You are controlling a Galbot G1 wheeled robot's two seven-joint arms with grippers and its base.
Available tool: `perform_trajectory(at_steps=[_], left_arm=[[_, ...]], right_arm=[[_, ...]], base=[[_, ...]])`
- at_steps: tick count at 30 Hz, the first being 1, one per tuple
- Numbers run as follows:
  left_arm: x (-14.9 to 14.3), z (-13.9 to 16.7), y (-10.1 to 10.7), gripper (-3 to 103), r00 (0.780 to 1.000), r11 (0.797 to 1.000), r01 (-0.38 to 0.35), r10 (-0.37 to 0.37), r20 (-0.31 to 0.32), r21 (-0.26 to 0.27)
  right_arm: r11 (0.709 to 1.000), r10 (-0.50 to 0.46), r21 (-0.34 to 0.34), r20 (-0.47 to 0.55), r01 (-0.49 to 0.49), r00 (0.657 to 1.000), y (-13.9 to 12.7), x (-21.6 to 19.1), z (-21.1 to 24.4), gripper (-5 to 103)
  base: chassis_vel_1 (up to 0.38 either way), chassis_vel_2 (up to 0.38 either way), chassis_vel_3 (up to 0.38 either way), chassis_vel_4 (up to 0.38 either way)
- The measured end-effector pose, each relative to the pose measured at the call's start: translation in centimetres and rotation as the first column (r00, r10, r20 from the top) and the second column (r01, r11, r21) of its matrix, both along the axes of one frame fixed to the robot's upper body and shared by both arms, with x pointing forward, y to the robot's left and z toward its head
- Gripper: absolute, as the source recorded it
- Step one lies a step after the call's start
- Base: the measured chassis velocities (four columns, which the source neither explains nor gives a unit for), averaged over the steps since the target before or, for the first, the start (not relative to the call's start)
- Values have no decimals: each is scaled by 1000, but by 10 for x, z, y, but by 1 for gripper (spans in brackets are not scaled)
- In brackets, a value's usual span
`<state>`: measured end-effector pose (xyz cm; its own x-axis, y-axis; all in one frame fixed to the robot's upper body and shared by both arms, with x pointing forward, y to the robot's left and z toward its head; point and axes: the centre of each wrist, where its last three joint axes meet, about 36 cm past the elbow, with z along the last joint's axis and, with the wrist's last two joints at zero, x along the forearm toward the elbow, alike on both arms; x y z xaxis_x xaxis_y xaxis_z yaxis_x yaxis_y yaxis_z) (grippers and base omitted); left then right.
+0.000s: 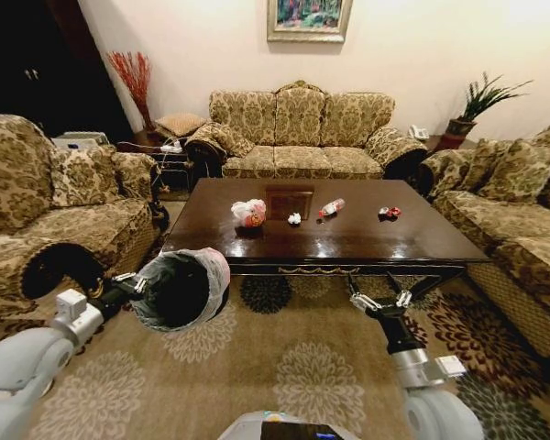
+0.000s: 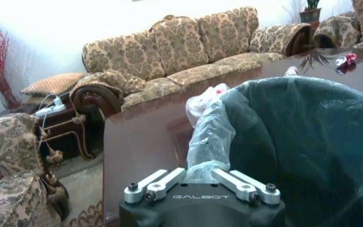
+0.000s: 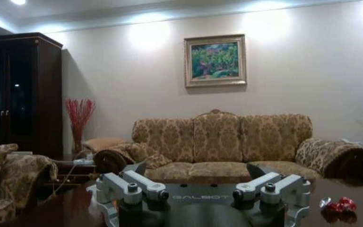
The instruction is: Move to the front of the table and place the trash on the table into the trash bin.
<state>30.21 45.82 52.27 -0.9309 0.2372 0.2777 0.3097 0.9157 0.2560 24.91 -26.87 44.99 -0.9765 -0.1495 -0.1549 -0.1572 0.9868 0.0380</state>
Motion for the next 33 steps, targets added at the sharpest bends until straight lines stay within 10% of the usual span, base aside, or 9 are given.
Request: perform_trajectory(at_steps=[33], left_arm=[[-2,-1,1,2,1000,1000,-1,1,6,0]], right_arm=[[1000,2,6,20,-2,1000,6,-3,-2,100]], base=[[0,0,0,0]])
